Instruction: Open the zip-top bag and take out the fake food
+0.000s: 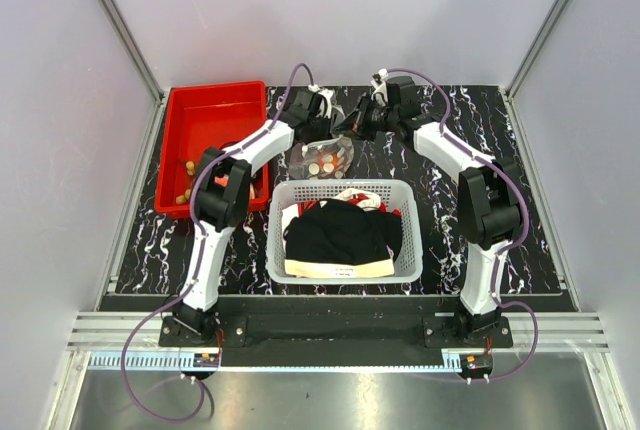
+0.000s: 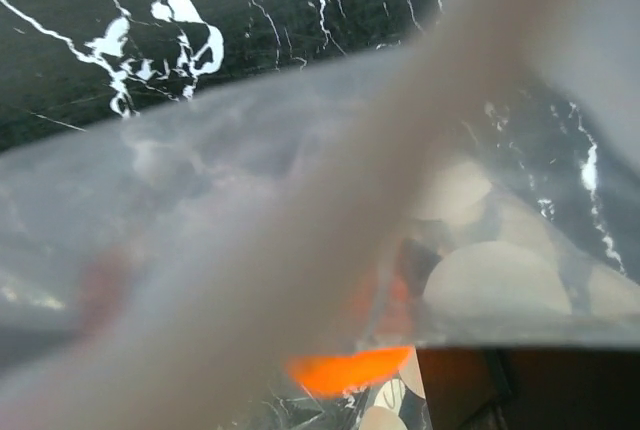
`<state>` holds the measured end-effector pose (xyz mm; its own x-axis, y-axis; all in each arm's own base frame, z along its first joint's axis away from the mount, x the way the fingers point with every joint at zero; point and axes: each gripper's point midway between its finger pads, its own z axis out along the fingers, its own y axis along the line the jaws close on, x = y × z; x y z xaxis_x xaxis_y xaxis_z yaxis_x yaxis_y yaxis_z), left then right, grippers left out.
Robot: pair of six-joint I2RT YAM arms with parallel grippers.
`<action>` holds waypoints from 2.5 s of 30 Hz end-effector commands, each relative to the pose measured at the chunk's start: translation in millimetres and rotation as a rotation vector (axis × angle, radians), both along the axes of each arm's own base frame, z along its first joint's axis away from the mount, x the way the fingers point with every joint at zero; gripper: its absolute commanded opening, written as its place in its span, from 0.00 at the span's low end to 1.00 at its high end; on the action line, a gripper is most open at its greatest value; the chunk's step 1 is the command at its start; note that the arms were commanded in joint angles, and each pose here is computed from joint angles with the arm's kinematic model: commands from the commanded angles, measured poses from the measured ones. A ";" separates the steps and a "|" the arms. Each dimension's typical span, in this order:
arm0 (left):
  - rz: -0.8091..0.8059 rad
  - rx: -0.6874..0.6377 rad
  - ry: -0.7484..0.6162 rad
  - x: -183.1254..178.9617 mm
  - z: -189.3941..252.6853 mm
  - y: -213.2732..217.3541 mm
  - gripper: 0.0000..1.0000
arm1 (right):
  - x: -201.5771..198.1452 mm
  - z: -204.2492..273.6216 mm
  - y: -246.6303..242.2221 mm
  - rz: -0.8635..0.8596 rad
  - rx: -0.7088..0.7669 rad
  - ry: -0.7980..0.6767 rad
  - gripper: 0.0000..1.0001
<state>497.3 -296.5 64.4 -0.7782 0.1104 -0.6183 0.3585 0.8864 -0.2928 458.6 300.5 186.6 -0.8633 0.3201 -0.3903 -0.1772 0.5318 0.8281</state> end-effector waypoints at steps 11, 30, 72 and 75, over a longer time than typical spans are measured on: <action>0.000 0.058 0.080 -20.4 -42.3 16.6 0.61 | 0.5 26.3 -11.5 -0.005 0.007 -0.104 0.00; -0.138 -0.165 -0.184 -23.1 131.2 -10.6 0.00 | 1.3 34.6 -4.8 0.000 -0.040 -0.145 0.00; 0.233 -0.407 -0.535 -47.8 300.1 134.4 0.00 | 59.6 86.2 -61.9 -0.181 -0.113 -0.283 0.00; 0.425 -0.331 -0.469 -40.0 252.7 187.6 0.00 | 60.4 87.5 -73.1 -0.190 -0.164 -0.301 0.00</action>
